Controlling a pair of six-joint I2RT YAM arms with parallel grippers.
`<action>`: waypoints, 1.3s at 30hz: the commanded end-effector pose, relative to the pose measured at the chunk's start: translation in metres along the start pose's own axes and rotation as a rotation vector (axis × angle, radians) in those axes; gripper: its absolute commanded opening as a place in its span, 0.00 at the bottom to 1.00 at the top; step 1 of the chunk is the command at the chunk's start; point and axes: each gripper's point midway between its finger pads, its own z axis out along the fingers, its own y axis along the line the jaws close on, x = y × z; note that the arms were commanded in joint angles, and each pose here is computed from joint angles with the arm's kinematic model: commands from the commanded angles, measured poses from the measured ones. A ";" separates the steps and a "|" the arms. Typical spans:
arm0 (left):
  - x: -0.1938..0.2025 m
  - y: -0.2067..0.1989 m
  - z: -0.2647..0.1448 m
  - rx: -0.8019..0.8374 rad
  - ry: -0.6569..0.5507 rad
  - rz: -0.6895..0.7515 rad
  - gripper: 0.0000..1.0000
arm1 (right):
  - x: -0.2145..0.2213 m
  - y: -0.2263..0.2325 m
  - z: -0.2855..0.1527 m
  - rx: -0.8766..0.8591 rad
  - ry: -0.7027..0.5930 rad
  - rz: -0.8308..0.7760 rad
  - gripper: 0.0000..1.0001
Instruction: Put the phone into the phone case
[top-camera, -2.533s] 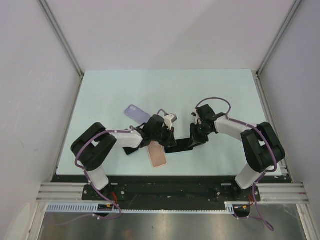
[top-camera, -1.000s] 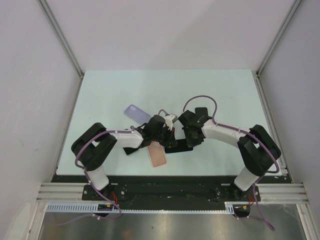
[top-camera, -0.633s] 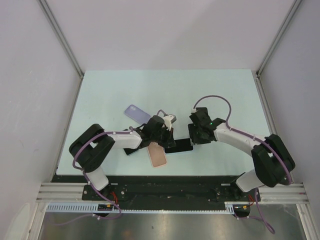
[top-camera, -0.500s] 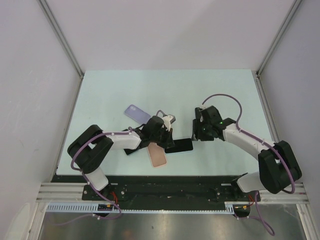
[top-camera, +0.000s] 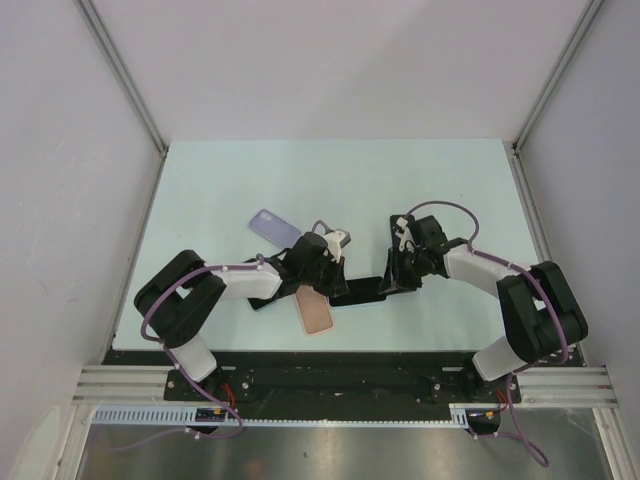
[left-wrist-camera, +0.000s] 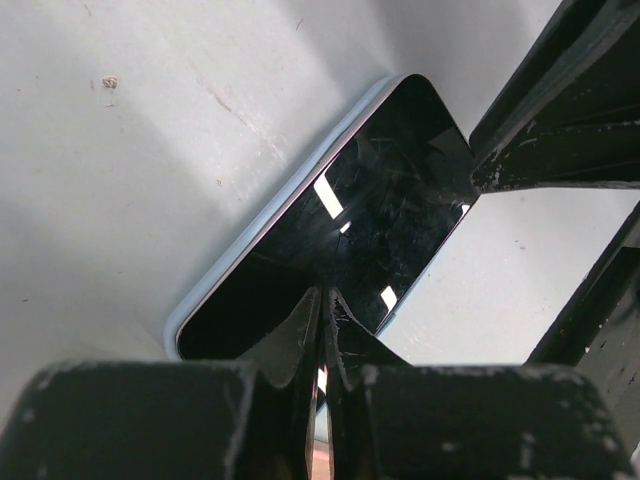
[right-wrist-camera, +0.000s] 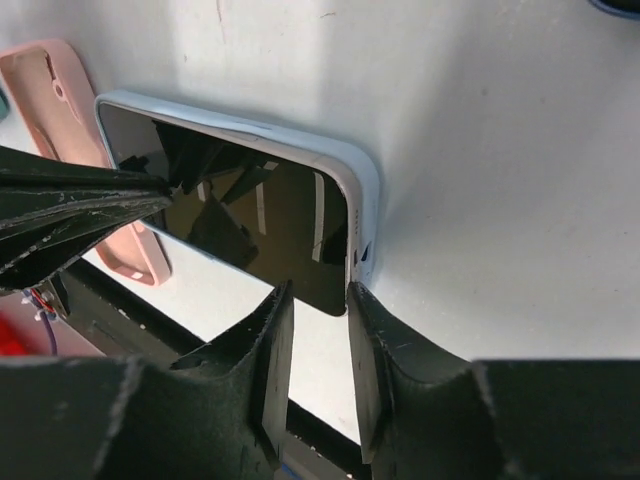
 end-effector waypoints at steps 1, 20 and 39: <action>0.031 0.016 -0.002 -0.072 0.096 0.004 0.09 | 0.002 -0.009 0.006 0.029 0.009 0.001 0.32; 0.025 0.009 0.002 -0.054 0.090 0.011 0.09 | 0.038 -0.054 0.030 0.296 0.152 -0.024 0.22; 0.003 -0.016 0.002 0.013 0.054 0.008 0.09 | 0.058 -0.085 0.050 0.637 0.247 -0.151 0.17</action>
